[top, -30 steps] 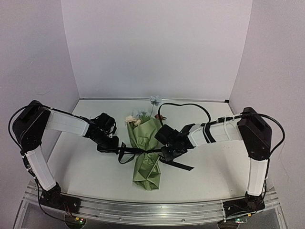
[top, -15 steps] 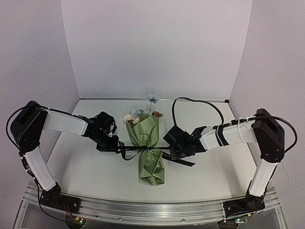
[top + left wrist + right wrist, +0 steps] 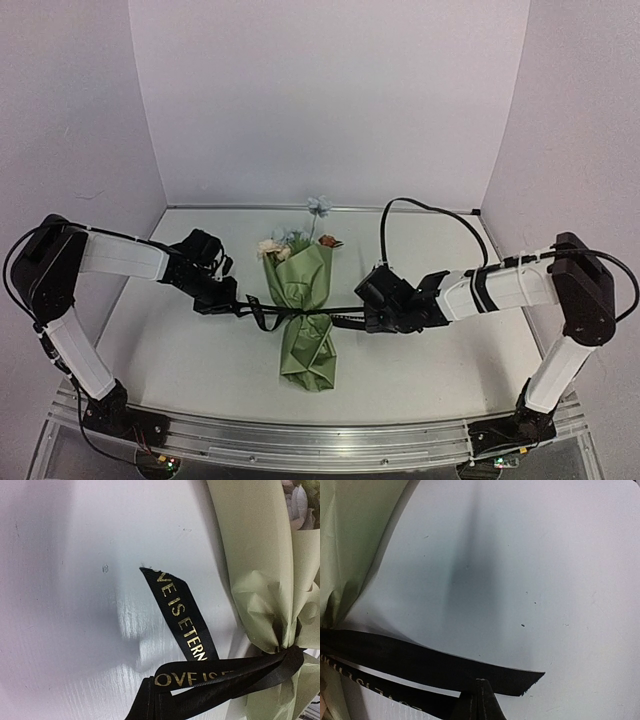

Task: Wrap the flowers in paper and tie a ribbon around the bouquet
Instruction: Tie the ribbon around the folded bouquet.

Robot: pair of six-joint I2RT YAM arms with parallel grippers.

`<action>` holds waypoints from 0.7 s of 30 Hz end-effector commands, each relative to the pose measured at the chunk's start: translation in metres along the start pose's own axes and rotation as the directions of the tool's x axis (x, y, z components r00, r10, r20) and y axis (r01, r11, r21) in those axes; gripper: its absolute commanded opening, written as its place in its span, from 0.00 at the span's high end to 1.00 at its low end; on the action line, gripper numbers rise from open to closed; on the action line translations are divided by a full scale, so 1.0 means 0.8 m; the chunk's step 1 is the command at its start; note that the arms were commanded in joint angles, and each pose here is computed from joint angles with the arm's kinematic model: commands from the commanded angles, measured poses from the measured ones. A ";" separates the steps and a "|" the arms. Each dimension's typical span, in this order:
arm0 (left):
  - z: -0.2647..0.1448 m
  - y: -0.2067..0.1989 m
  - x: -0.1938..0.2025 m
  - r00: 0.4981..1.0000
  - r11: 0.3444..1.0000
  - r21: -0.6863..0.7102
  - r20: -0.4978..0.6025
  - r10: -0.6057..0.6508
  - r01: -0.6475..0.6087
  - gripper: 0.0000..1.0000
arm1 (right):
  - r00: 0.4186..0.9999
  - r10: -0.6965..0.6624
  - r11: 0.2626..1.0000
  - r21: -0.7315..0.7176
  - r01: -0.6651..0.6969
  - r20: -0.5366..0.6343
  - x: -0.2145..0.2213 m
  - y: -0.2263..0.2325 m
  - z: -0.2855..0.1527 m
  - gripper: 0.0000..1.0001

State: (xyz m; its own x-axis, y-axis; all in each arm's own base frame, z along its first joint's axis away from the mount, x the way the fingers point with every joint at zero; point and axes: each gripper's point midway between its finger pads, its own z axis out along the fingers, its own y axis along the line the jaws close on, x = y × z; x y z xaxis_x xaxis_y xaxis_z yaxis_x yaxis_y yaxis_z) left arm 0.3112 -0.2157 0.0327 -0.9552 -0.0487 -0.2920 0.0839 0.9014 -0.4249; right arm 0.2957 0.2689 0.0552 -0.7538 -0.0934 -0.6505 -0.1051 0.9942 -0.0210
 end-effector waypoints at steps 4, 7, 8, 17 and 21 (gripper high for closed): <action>-0.014 0.049 -0.003 0.998 0.994 -0.096 0.028 -0.055 0.058 1.00 | 0.997 0.071 0.975 0.207 -0.077 0.037 0.011 -0.079 -0.006 1.00; -0.014 0.052 -0.001 0.998 0.994 -0.091 0.026 -0.062 0.064 1.00 | 0.985 0.157 0.964 0.204 -0.168 0.068 0.011 -0.085 -0.010 1.00; -0.014 0.053 -0.001 0.997 0.994 -0.088 0.027 -0.068 0.070 1.00 | 0.979 0.186 0.959 0.201 -0.199 0.079 0.011 -0.087 -0.011 1.00; -0.018 0.049 -0.027 0.997 0.996 -0.052 0.042 -0.070 0.072 1.00 | 0.947 0.297 0.949 0.069 -0.307 0.118 0.000 -0.051 -0.030 1.00; -0.021 0.038 -0.046 0.997 0.998 -0.037 0.055 -0.049 0.051 1.00 | 0.958 0.279 0.959 0.039 -0.281 0.063 -0.002 -0.028 -0.020 1.00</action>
State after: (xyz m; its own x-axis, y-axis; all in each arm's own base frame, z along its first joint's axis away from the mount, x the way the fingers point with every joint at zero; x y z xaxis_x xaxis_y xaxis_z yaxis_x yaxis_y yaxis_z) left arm 0.3177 -0.2093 0.0404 -0.9602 -0.0767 -0.2684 0.0726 0.8599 -0.5052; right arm 0.2818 0.2727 0.0749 -0.7178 0.2320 -0.6565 0.0692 0.9619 0.2643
